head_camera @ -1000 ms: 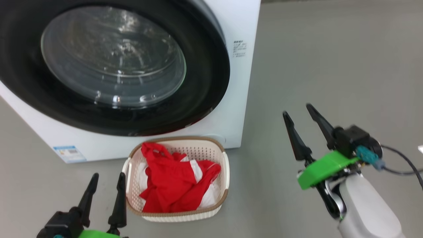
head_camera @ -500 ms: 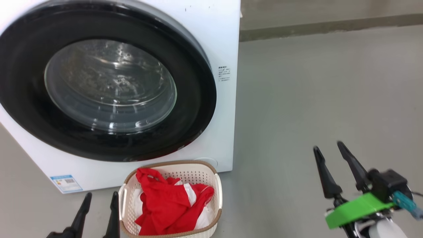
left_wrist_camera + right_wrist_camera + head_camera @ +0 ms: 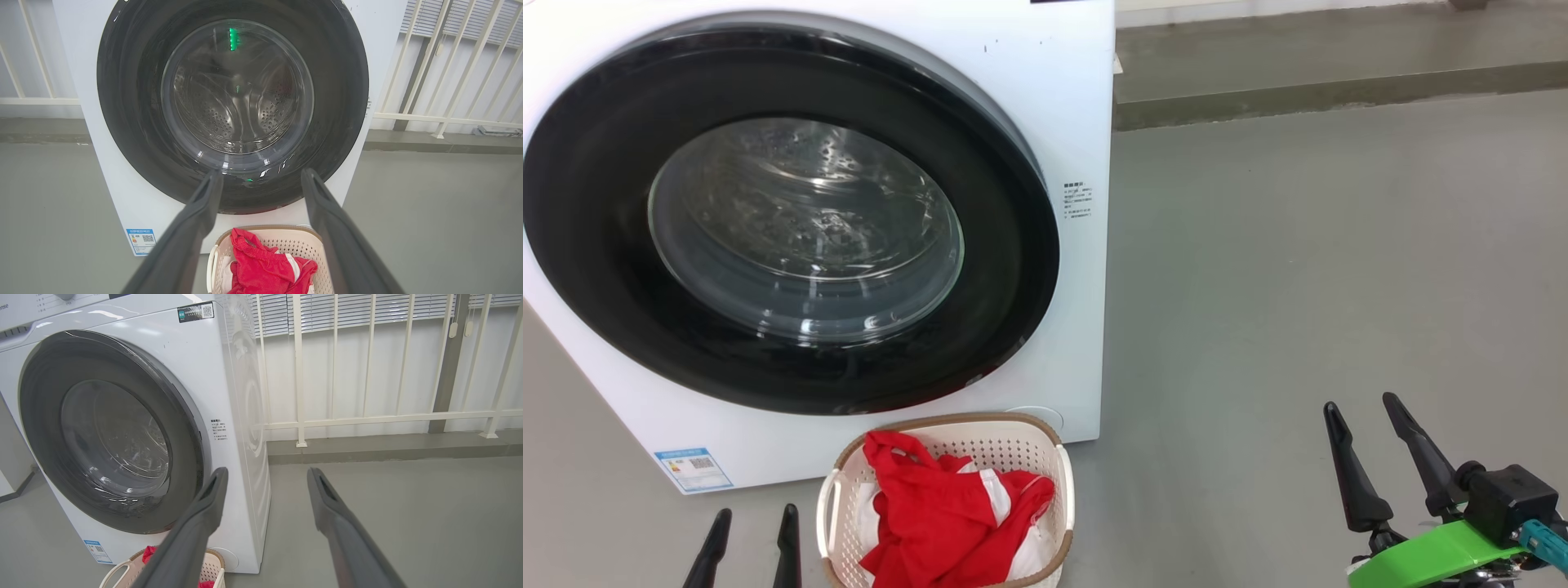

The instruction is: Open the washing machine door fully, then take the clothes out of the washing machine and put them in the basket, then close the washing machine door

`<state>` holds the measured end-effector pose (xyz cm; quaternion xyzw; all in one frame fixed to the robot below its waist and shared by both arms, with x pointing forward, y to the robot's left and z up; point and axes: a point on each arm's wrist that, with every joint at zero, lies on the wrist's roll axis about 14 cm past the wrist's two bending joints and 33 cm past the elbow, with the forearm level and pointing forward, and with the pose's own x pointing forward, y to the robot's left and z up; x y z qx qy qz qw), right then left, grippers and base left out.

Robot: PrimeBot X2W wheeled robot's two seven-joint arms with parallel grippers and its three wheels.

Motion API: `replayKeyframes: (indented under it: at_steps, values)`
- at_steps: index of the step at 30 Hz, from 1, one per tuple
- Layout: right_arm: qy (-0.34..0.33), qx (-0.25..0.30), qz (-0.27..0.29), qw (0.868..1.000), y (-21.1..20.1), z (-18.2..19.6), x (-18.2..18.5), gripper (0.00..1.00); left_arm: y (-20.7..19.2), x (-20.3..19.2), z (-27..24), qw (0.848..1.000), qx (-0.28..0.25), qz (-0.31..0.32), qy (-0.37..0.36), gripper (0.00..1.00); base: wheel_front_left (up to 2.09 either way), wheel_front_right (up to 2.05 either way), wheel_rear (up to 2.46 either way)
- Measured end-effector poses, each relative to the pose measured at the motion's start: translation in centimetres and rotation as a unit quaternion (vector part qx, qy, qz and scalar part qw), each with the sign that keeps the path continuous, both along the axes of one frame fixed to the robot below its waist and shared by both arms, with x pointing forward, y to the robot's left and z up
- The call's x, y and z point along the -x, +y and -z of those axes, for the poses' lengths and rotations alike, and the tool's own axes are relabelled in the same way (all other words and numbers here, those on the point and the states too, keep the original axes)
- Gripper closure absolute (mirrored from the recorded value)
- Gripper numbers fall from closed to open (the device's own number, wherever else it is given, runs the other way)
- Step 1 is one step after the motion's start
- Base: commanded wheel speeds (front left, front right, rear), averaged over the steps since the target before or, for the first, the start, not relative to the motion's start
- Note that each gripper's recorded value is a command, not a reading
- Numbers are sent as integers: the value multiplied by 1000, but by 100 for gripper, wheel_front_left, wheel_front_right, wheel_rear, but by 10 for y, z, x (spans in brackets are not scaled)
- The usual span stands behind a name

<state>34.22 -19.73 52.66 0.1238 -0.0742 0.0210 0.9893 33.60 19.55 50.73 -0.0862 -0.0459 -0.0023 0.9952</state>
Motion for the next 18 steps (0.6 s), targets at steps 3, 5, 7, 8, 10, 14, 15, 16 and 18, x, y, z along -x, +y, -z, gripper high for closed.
replayKeyframes:
  at_steps: [3,5,7,8,10,14,15,16,18]
  values:
    - [-4,-2,2,1000,0,-2,0,0,2,0,-1,1000,0,-2,-1,0,0,0,0]
    - [-5,0,2,1000,0,-3,0,0,2,0,-1,1000,0,-2,-1,0,0,0,0]
    - [-6,-1,2,1000,1,-4,1,0,2,1,-1,1000,0,-3,-2,0,0,0,0]
    - [-6,-2,2,1000,1,-4,1,0,2,1,-1,1000,0,-3,-2,0,0,0,0]
    - [-7,-2,3,1000,1,-4,2,0,3,1,-1,1000,0,-4,-2,0,0,0,0]
    - [-1,-3,3,1000,1,0,6,0,3,4,1,1000,-1,-4,1,0,0,0,0]
    - [0,-4,3,1000,1,2,6,0,3,4,2,1000,-1,-4,2,0,0,0,0]
    - [1,-3,3,1000,1,2,7,0,3,4,2,1000,-1,-4,3,0,0,0,0]
    - [1,0,3,1000,1,2,7,0,3,4,2,1000,-1,-3,3,0,0,0,0]
